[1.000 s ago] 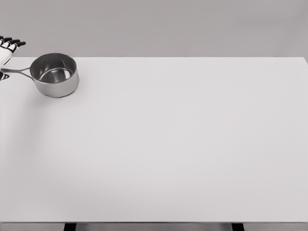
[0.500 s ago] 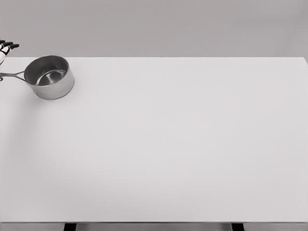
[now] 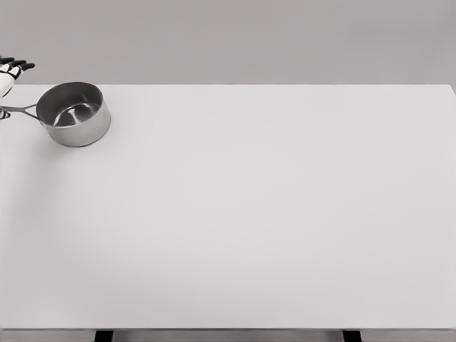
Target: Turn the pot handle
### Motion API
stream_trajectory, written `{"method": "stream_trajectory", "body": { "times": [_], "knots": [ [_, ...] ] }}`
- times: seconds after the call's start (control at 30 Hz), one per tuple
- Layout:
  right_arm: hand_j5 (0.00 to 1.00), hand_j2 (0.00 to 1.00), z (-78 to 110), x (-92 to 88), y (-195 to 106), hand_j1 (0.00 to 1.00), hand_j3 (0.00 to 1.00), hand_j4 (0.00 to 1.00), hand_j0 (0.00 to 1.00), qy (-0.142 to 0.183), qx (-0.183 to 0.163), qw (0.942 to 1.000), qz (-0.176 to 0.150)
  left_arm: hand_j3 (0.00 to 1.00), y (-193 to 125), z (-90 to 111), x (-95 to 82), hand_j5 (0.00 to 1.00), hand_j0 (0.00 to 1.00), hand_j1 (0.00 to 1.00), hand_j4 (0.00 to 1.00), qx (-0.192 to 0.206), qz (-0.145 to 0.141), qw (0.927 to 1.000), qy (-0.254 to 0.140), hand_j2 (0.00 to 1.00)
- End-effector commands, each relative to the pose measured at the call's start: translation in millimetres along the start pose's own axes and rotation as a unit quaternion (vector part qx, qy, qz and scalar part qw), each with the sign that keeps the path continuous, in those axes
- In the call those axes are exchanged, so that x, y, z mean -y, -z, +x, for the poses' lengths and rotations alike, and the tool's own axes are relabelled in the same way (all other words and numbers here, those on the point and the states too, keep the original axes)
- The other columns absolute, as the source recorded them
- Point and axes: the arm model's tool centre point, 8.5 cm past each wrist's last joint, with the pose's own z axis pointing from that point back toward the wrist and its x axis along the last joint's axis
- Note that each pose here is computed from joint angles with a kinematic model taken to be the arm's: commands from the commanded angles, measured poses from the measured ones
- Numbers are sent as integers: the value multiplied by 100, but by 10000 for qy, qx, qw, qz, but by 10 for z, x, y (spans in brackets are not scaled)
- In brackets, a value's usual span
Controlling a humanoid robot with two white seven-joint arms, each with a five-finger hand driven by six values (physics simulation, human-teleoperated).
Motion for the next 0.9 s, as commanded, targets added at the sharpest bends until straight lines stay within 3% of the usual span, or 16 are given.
{"method": "stream_trajectory", "body": {
  "times": [0.0, 0.57, 0.87],
  "knots": [
    [100, 100, 0, 0, 0, 100, 100, 100, 100, 6, 0, 10000, -2, 100, 7, 9, -6, 100, 100, 100, 100, 3, 32, 10000, -36, 100],
    [100, 100, 0, 0, 0, 100, 100, 100, 100, 6, 0, 10000, -2, 100, 32, 71, 25, 100, 100, 100, 100, 69, 12, 10000, -57, 100],
    [100, 100, 0, 0, 0, 100, 100, 100, 100, 6, 0, 10000, -2, 100, 41, 80, -73, 100, 100, 100, 100, 119, 159, 9998, 11, 100]
  ]
}}
